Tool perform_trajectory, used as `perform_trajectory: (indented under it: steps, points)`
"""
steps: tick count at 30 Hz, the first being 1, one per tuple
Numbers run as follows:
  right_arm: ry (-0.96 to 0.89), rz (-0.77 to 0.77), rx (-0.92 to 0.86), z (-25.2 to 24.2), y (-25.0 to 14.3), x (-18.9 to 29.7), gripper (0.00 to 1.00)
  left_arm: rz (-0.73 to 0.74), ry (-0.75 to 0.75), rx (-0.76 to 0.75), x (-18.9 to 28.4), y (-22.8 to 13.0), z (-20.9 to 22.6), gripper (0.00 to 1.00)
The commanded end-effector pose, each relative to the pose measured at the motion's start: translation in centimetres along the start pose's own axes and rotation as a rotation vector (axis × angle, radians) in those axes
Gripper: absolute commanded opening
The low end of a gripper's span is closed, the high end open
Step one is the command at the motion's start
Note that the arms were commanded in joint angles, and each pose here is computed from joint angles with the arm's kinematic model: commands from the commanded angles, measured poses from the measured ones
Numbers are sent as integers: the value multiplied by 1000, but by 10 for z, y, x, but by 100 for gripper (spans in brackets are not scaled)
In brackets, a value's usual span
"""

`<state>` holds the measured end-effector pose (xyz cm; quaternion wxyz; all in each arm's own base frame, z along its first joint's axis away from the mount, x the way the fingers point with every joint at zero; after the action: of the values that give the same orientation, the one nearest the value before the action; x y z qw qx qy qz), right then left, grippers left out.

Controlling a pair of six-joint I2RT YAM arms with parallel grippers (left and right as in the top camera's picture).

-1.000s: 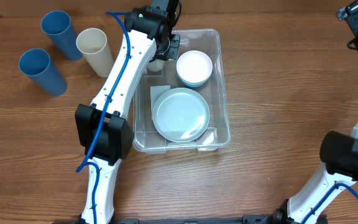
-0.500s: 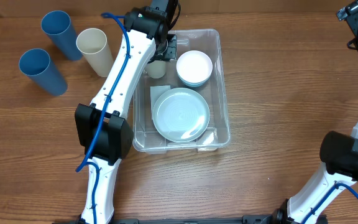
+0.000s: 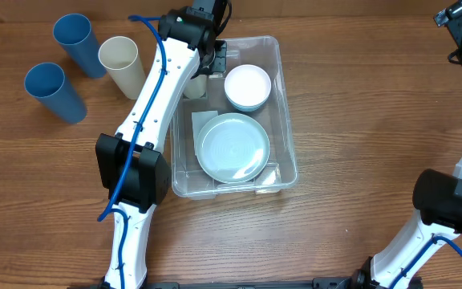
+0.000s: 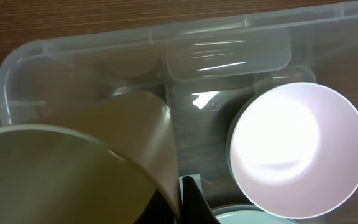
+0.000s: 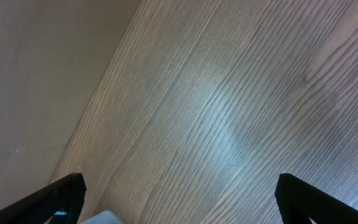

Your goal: Pack container

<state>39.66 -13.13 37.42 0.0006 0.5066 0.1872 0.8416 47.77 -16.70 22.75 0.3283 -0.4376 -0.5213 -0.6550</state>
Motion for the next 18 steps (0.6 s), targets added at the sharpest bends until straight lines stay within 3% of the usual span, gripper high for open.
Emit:
perform_trajectory:
  steps: [1,2,4,5,12,18]
  points:
    - [24,-25,-7,1,2,12,100,0,57,10,-3,1,11,8]
    - [23,-24,-7,1,2,12,100,1,56,10,-3,1,11,15]
    - [23,-24,-7,1,2,12,100,1,56,9,-3,1,11,43]
    - [23,-24,-7,1,2,12,100,1,56,9,-3,1,11,48]
    - [23,-24,-7,1,2,12,100,-25,51,8,3,6,11,58]
    - [23,-24,-7,1,2,12,100,-201,-38,-36,66,33,7,62]
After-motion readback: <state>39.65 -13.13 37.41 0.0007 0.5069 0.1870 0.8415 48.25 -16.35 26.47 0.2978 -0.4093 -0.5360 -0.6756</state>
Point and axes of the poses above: each gripper's point midway between its finger pads, its own x axis back along the fingers, its own z axis along the line the jaws close on, y = z × x, the point moved 8 cm from there along x, back along the fingers, and after that the axes turned 13 degrees about -x, right-handed, at the moved point
